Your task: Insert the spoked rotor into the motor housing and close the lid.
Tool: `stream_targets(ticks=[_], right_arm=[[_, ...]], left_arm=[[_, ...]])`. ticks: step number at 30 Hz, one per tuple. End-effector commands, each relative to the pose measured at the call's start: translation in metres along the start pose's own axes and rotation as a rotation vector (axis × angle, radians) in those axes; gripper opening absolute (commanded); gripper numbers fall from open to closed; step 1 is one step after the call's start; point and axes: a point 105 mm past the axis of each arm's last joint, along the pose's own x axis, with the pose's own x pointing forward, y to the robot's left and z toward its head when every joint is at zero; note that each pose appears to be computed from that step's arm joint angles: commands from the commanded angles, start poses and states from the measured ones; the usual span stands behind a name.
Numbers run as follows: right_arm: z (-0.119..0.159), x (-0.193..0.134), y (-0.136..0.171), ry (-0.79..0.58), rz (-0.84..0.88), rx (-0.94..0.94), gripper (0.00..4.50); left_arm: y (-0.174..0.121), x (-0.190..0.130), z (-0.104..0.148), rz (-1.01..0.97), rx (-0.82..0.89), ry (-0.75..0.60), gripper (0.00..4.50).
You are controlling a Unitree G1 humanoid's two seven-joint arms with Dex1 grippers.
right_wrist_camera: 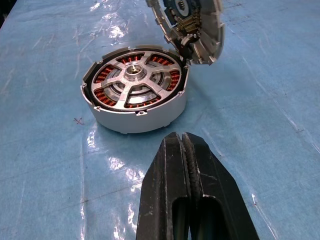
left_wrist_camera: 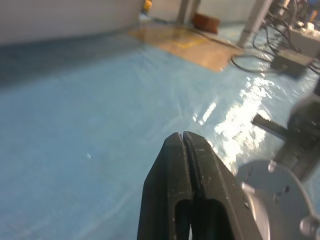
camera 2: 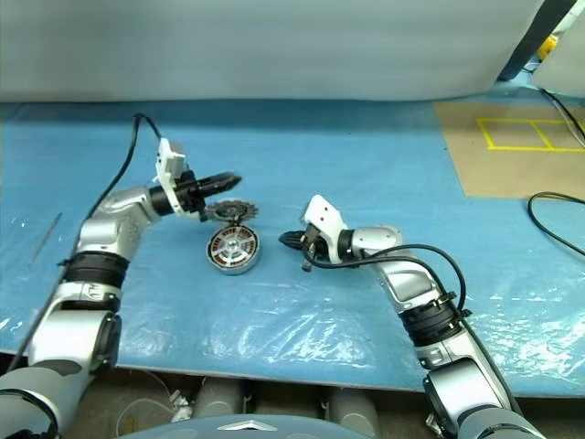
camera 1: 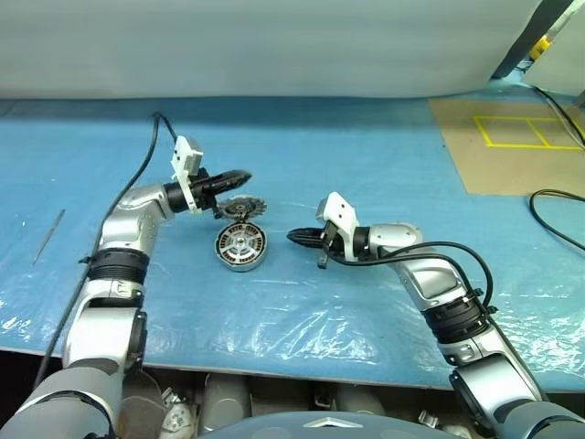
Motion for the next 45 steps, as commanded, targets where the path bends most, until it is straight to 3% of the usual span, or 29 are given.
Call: stream_targets(ticks=[1, 4, 11, 18, 23, 32, 33, 40, 43, 45], right_arm=[[0.011, -0.001, 0.003, -0.027, 0.003, -0.041, 0.00], [0.012, -0.001, 0.002, -0.032, -0.002, -0.044, 0.00], [0.040, -0.005, -0.022, -0.152, -0.102, -0.005, 0.00], [0.053, 0.017, -0.010, -0.187, -0.032, 0.006, 0.00], [0.059, 0.042, -0.004, -0.191, 0.004, -0.001, 1.18], [0.055, 0.079, 0.014, -0.132, 0.117, -0.035, 4.31], [0.054, 0.081, 0.015, -0.126, 0.129, -0.035, 4.46], [0.041, 0.094, 0.028, -0.067, 0.186, -0.100, 4.46], [0.036, 0.097, 0.029, -0.047, 0.189, -0.138, 3.85], [0.035, 0.098, 0.028, -0.043, 0.187, -0.151, 3.20]], left_arm=[[-0.016, -0.008, -0.016, -0.100, 0.007, 0.183, 0.07], [-0.023, -0.014, -0.036, -0.121, 0.006, 0.298, 0.07], [-0.032, -0.013, -0.064, -0.056, 0.096, 0.340, 0.07], [-0.030, -0.015, -0.027, 0.082, 0.191, 0.041, 0.07], [-0.042, -0.039, -0.025, 0.154, 0.205, -0.025, 0.00], [-0.076, -0.076, -0.048, 0.314, 0.174, -0.026, 0.00], [-0.079, -0.077, -0.049, 0.329, 0.173, -0.031, 0.00], [-0.091, -0.092, -0.062, 0.419, 0.150, -0.024, 0.00], [-0.091, -0.100, -0.067, 0.463, 0.149, -0.030, 0.00], [-0.091, -0.103, -0.068, 0.487, 0.154, -0.035, 0.00]])
